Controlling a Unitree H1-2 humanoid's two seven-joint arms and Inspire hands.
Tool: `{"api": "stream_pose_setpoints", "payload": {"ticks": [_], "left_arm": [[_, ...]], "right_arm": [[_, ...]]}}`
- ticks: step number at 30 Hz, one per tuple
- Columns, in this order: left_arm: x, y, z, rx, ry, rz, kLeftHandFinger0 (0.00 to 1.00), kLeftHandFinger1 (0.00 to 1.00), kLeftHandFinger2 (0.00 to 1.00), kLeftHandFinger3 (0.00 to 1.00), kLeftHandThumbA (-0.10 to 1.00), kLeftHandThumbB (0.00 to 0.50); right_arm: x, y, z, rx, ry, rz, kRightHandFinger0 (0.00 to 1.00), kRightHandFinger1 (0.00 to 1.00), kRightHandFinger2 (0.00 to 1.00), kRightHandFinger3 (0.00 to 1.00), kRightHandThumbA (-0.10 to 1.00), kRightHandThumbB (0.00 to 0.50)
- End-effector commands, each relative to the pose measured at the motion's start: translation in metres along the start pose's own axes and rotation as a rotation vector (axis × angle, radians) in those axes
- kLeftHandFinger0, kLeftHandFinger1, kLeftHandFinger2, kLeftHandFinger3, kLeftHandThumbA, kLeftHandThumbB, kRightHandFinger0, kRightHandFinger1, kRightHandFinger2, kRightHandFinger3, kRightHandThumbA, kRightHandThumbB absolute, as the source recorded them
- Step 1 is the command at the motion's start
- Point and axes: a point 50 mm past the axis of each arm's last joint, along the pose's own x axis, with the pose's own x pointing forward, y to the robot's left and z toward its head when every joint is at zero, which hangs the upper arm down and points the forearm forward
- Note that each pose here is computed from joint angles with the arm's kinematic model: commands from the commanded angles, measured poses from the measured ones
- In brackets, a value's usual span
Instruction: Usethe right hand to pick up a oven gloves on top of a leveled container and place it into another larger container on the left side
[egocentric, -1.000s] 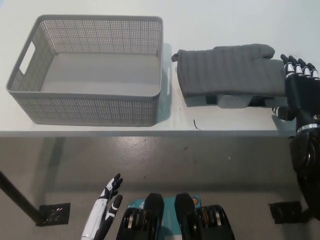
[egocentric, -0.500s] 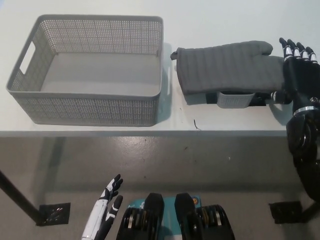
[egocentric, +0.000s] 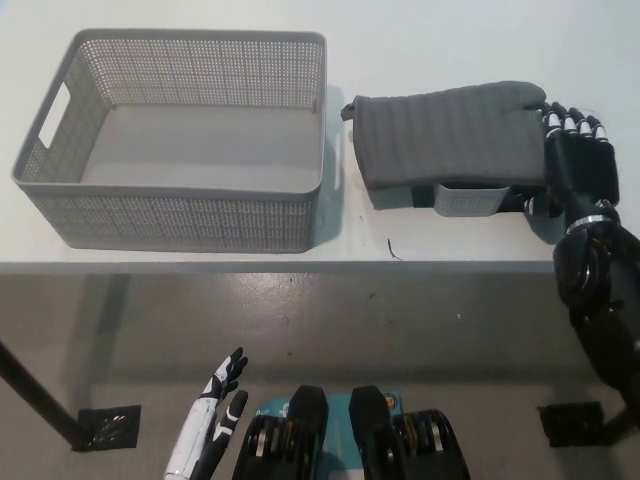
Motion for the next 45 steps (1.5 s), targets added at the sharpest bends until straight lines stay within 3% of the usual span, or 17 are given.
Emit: {"api": "stream_pose_setpoints", "payload": {"ticks": [1, 7, 8, 9, 10, 11, 12, 14, 15, 16, 20, 25, 33, 34, 37, 42, 45], "left_arm": [[0.006, 0.006, 0.008, 0.019, -0.066, 0.017, 1.00, 1.00, 1.00, 1.00, 1.00, 0.143], [0.009, 0.007, 0.008, 0.015, -0.066, 0.015, 1.00, 1.00, 1.00, 1.00, 1.00, 0.134], [0.010, 0.006, 0.008, 0.016, -0.068, 0.015, 1.00, 1.00, 1.00, 1.00, 1.00, 0.128], [0.010, 0.006, 0.008, 0.017, -0.068, 0.015, 1.00, 1.00, 1.00, 1.00, 1.00, 0.126], [0.010, 0.006, 0.008, 0.016, -0.069, 0.016, 1.00, 1.00, 1.00, 1.00, 1.00, 0.125], [0.010, 0.006, 0.009, 0.013, -0.070, 0.017, 1.00, 1.00, 1.00, 1.00, 1.00, 0.117], [0.009, 0.006, 0.009, 0.013, -0.069, 0.017, 1.00, 1.00, 1.00, 1.00, 1.00, 0.115], [0.009, 0.008, 0.009, 0.015, -0.071, 0.016, 1.00, 1.00, 1.00, 1.00, 1.00, 0.113], [0.009, 0.009, 0.009, 0.014, -0.072, 0.014, 1.00, 1.00, 1.00, 1.00, 1.00, 0.114], [0.009, 0.009, 0.009, 0.013, -0.071, 0.014, 1.00, 1.00, 1.00, 1.00, 1.00, 0.114], [0.014, 0.013, 0.011, 0.012, -0.081, 0.012, 1.00, 1.00, 1.00, 1.00, 1.00, 0.122], [0.012, 0.014, 0.010, 0.018, -0.077, 0.018, 1.00, 1.00, 1.00, 1.00, 1.00, 0.099], [0.014, 0.014, 0.011, 0.021, -0.081, 0.020, 1.00, 1.00, 1.00, 1.00, 1.00, 0.099], [0.016, 0.015, 0.011, 0.027, -0.085, 0.020, 1.00, 1.00, 1.00, 1.00, 1.00, 0.098], [0.016, 0.015, 0.011, 0.022, -0.083, 0.019, 1.00, 1.00, 1.00, 1.00, 1.00, 0.104], [0.018, 0.016, 0.012, 0.010, -0.087, 0.024, 1.00, 1.00, 1.00, 1.00, 1.00, 0.097], [0.019, 0.016, 0.012, 0.009, -0.087, 0.024, 1.00, 1.00, 1.00, 1.00, 1.00, 0.098]], "right_arm": [[0.019, -0.033, 0.024, 0.038, -0.116, -0.143, 1.00, 1.00, 1.00, 1.00, 1.00, 0.250], [0.029, -0.047, 0.044, 0.085, -0.271, -0.479, 1.00, 1.00, 1.00, 1.00, 1.00, 0.140], [0.032, -0.049, 0.047, 0.082, -0.287, -0.586, 1.00, 0.96, 1.00, 1.00, 0.67, 0.159], [0.033, -0.050, 0.048, 0.080, -0.291, -0.617, 0.89, 0.83, 0.88, 0.86, 0.49, 0.169], [0.035, -0.051, 0.050, 0.077, -0.283, -0.635, 0.56, 0.55, 0.62, 0.60, 0.22, 0.191], [0.039, -0.051, 0.053, 0.085, -0.281, -0.646, 0.03, 0.03, 0.15, 0.17, -0.09, 0.269], [0.040, -0.050, 0.052, 0.093, -0.281, -0.635, 0.01, 0.01, 0.19, 0.23, -0.10, 0.277], [0.040, -0.045, 0.049, 0.110, -0.288, -0.608, 0.00, 0.09, 0.45, 0.59, -0.10, 0.240], [0.039, -0.043, 0.045, 0.117, -0.290, -0.600, 0.00, 0.08, 0.46, 0.62, -0.10, 0.166], [0.038, -0.042, 0.043, 0.128, -0.291, -0.599, 0.00, 0.07, 0.46, 0.62, -0.10, 0.147], [0.038, -0.042, 0.036, 0.139, -0.289, -0.598, 0.00, 0.12, 0.57, 0.77, -0.10, 0.175], [0.034, -0.043, 0.026, 0.159, -0.316, -0.611, 0.00, 0.25, 0.71, 0.80, -0.10, 0.164], [0.037, -0.071, 0.023, 0.176, -0.376, -0.704, 0.00, 0.28, 0.70, 0.79, -0.10, 0.178], [0.038, -0.077, 0.025, 0.178, -0.386, -0.716, 0.00, 0.35, 0.77, 0.92, -0.10, 0.126], [0.039, -0.100, 0.028, 0.195, -0.425, -0.752, 0.00, 0.34, 0.73, 0.73, -0.10, 0.141], [0.036, -0.146, 0.043, 0.216, -0.513, -0.830, 0.00, 0.24, 0.64, 0.63, -0.10, 0.211], [0.032, -0.158, 0.050, 0.219, -0.524, -0.847, 0.00, 0.25, 0.69, 0.70, -0.10, 0.205]]}}
